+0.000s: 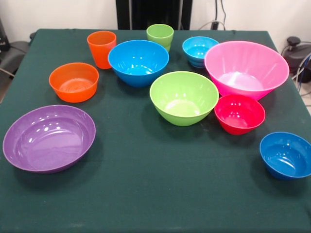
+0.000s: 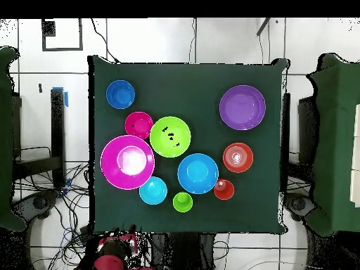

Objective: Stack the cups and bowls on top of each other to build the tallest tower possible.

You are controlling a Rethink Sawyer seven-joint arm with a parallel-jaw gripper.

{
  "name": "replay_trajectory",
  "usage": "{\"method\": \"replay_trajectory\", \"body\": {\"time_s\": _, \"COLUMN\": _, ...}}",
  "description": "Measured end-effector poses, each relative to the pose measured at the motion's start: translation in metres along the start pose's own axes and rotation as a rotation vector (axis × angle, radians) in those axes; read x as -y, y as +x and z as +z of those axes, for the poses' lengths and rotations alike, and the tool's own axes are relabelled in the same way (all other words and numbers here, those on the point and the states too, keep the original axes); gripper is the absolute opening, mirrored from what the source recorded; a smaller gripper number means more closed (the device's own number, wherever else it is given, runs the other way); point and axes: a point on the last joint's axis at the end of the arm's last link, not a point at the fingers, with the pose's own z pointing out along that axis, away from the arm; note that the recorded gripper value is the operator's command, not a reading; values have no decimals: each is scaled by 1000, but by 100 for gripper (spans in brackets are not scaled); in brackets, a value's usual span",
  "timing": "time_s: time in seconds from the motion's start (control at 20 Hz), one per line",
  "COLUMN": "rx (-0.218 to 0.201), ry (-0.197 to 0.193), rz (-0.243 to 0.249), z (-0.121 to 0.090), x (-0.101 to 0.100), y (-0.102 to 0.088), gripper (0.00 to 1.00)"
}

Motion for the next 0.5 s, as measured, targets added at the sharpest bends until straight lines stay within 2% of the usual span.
{"method": "replay_trajectory", "body": {"time_s": 0.5, "rx": 13, "ry": 1, "rz": -1, "z": -3, "x": 0, "y": -2, "gripper": 100}}
